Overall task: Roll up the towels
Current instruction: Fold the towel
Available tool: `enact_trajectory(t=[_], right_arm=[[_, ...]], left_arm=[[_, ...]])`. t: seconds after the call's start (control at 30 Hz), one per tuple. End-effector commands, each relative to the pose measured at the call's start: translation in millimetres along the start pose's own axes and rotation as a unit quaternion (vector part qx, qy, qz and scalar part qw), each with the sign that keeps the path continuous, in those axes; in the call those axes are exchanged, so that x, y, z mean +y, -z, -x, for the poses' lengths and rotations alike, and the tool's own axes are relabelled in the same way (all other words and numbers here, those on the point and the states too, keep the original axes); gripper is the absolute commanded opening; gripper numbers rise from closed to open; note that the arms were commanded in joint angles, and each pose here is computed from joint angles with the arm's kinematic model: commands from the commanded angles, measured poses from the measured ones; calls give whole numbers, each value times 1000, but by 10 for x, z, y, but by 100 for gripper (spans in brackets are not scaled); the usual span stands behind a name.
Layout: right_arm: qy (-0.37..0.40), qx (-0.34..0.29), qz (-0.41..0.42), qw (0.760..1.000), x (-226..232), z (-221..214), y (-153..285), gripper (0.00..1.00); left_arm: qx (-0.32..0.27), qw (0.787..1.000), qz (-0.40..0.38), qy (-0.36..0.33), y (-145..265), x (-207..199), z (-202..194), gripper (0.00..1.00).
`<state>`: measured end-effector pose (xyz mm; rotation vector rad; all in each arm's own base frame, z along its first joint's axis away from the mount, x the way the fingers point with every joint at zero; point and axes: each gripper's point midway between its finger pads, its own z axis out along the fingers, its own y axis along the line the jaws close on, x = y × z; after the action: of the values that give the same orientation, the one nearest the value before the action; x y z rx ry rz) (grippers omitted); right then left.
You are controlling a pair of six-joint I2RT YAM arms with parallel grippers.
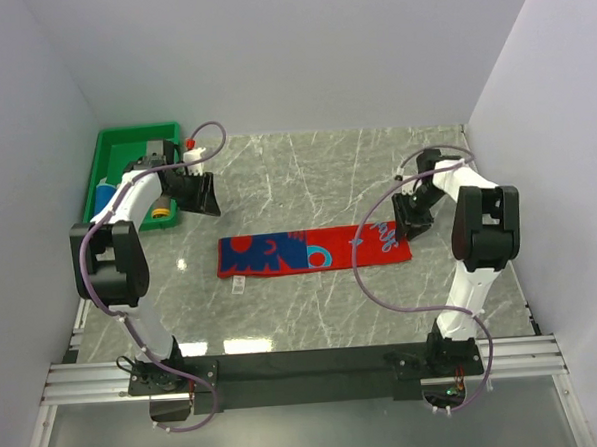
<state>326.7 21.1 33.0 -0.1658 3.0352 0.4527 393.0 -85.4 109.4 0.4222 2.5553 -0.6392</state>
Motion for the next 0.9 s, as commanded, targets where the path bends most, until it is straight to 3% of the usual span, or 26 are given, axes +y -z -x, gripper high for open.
enact_trajectory(t=[0.0,0.27,0.57,0.87], right_arm=[[0,1,-2,1000,58,-17,-132,45],[8,15,-106,994,-83,-95,-304,41],[19,-29,-70,997,147,77,68,45],[10,-39,-112,993,21,129,146,45]], left_arm=[[-21,1000,-5,2,130,-118,106,49],[-33,999,5,-3,201,-124,161,49],[-33,999,0,-11,233,-150,176,48],[-36,999,-3,-11,250,-168,214,48]])
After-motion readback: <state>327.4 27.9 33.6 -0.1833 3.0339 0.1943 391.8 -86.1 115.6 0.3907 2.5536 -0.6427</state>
